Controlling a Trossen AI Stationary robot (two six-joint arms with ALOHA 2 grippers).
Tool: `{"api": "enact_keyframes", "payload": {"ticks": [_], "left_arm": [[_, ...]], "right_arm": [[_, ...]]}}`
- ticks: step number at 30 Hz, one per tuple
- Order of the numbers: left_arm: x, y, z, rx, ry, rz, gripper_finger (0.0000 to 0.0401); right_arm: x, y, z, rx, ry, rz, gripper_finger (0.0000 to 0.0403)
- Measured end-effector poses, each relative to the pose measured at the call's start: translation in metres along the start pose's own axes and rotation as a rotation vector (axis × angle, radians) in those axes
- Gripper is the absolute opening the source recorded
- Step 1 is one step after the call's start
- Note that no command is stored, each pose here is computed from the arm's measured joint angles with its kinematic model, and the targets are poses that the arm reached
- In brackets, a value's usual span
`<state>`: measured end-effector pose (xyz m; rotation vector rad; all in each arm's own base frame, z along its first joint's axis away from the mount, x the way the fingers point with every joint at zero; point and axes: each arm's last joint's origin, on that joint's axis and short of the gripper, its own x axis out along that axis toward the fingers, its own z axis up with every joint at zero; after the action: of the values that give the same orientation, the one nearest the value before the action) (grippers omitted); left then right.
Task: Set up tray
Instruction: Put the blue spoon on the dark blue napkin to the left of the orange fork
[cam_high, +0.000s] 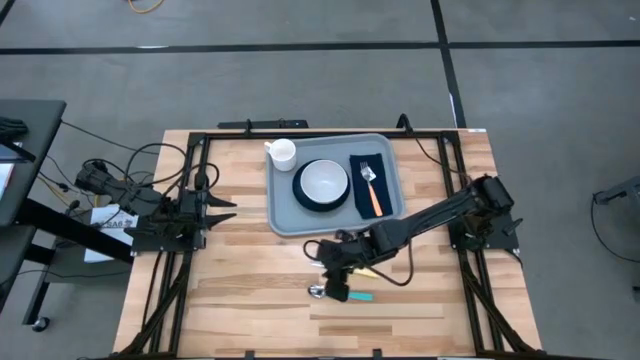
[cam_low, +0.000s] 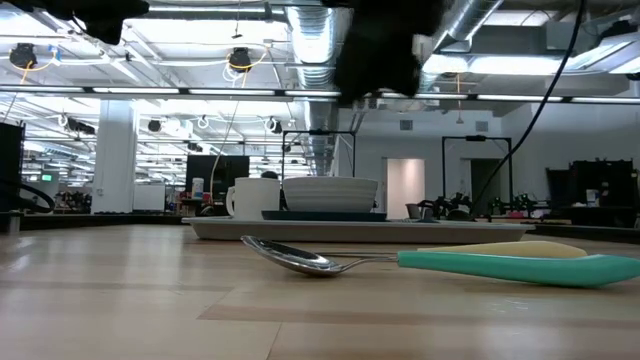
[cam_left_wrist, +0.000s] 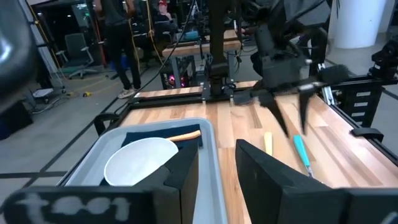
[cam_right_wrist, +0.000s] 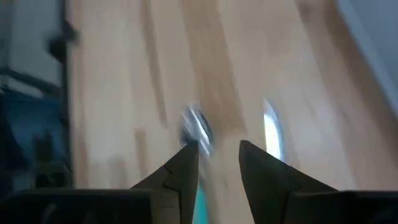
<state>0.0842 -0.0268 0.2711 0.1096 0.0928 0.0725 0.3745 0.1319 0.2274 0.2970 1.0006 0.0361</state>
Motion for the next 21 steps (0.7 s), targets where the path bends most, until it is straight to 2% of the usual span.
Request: {"api": "enact_keyframes", "payload": {"ticks": [4, 8, 11, 21], "left_arm": [[0.0, 0.0, 0.0, 0.002, 0.003, -0.001, 0.0096], [0.002, -0.001, 0.0, 0.005, 0.008, -0.003, 0.0096], [0.003, -0.002, -0.001, 0.008, 0.013, -0.009, 0.0096], [0.004, -0.003, 0.0, 0.009, 0.014, -0.021, 0.0096]], "right_arm": [[0.025, 0.001, 0.001, -0.026, -0.025, 0.021, 0.0107], [0.04, 0.0, -0.005, -0.046, 0.03, 0.037, 0.0107], [0.043, -0.003, -0.011, -0.046, 0.09, 0.022, 0.0107], [0.043, -0.003, -0.011, -0.045, 0.102, 0.031, 0.0107]]}}
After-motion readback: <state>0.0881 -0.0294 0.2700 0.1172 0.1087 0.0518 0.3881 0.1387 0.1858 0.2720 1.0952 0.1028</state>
